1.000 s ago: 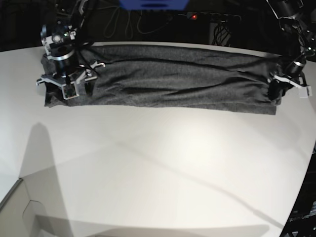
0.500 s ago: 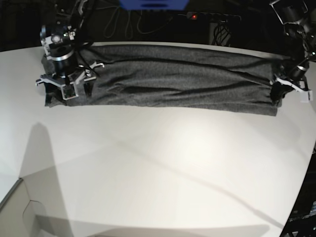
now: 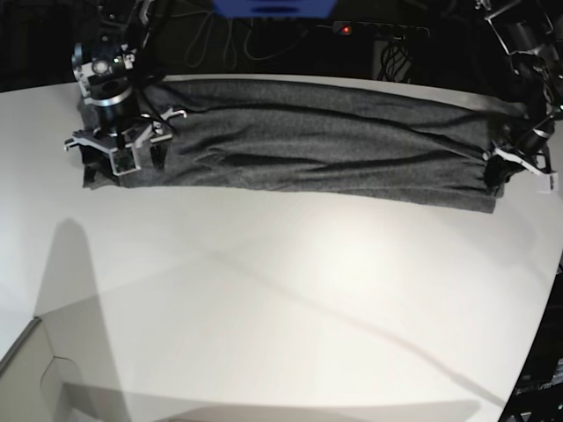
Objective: Layout the t-shirt on the table in an organized manner, then fold the t-shirt properly
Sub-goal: 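Pull the strip ends apart with both grippers to straighten it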
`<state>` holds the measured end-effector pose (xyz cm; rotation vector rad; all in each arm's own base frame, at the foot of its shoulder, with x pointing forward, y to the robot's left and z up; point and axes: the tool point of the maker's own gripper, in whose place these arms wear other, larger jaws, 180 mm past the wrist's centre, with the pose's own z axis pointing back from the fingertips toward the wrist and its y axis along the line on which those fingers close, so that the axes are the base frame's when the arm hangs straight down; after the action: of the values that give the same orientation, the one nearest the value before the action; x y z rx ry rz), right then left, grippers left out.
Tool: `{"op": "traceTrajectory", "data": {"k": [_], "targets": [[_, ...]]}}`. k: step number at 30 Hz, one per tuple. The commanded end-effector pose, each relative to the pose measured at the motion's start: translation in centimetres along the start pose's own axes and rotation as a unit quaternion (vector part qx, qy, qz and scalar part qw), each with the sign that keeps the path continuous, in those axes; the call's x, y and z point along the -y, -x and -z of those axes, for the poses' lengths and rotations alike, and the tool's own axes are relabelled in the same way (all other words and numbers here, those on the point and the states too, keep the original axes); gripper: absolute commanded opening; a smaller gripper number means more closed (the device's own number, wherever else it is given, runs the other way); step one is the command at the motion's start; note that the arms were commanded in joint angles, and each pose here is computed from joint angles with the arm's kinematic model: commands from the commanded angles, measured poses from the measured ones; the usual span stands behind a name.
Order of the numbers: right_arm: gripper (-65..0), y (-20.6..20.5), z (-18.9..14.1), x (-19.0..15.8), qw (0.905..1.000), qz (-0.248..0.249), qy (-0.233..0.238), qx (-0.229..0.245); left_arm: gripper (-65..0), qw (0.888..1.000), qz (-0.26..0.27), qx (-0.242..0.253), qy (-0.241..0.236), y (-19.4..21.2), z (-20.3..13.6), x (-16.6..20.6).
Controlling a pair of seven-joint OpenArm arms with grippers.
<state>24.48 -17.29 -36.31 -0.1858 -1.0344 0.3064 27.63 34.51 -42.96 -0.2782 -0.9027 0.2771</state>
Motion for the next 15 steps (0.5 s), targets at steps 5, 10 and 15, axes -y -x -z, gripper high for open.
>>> {"op": "traceTrajectory", "data": {"k": [5, 10, 15], "targets": [[-22.5, -0.3, -0.6, 0.2, 0.9999, 0.001, 0.005, 0.011, -64.9, 0.999, 0.027, 0.006, -0.024, -2.5, -0.7, -1.4], [-22.5, 0.6, -0.8, -0.6, 0.9999, 0.011, -0.001, -0.001, -64.9, 0.998, 0.055, 0.029, -0.02, -4.8, -1.1, -0.6], [-22.5, 2.9, -0.4, -1.3, 0.9992, 0.024, -0.011, -0.029, -64.9, 0.996, 0.077, 0.037, -0.019, -6.4, -1.5, 0.0]]}}
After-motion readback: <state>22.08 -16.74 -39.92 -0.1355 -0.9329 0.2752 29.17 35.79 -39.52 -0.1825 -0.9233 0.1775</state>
